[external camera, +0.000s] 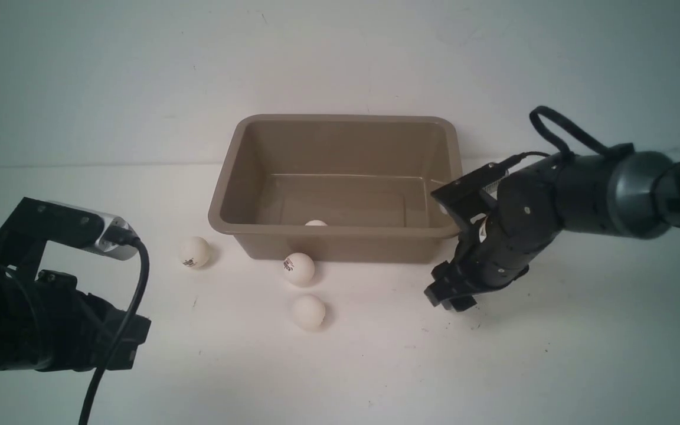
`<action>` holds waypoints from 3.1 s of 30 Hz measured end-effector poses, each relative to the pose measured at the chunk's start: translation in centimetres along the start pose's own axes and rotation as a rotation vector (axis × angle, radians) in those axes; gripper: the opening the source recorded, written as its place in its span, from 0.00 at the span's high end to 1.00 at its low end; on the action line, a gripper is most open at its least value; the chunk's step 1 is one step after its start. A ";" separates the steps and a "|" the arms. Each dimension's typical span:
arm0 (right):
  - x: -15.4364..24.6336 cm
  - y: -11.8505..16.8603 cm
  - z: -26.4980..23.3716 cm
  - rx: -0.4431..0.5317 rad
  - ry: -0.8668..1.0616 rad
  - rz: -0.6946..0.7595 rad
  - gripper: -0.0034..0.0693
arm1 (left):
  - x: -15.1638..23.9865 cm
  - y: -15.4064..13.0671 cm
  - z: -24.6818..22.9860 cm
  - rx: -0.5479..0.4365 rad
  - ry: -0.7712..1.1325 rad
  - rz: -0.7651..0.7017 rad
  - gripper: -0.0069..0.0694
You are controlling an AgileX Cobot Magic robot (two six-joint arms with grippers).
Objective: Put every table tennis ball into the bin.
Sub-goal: Use the right arm to clamp the table tennis ball closest to it, then use the right arm to put the table tennis ball into the box, then use the left arm to clamp the table tennis ball closest to it
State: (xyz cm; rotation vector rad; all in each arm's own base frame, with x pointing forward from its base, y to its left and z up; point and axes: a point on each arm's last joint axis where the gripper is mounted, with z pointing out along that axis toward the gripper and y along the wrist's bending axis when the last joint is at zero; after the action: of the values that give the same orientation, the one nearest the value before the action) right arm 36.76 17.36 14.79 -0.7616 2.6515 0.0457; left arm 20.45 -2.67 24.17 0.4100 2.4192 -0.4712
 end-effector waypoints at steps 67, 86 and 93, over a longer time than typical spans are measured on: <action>-12.5 -0.5 -4.6 -0.068 -0.213 -0.070 0.27 | 0.1 0.3 -0.1 -0.033 0.029 0.058 0.80; -5.2 -5.0 -35.3 0.240 -0.516 -0.078 0.97 | -5.2 3.7 1.1 -0.241 -0.207 0.139 0.26; 2.0 -4.1 -41.1 0.270 -0.588 -0.056 0.97 | -6.2 6.2 5.6 -0.183 -0.148 -0.030 0.28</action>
State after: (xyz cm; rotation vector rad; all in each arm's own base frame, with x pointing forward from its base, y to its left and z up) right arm 22.96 7.33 52.51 -0.6144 2.0268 -0.0888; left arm 30.50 -0.63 22.57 0.2509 2.3029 -0.2785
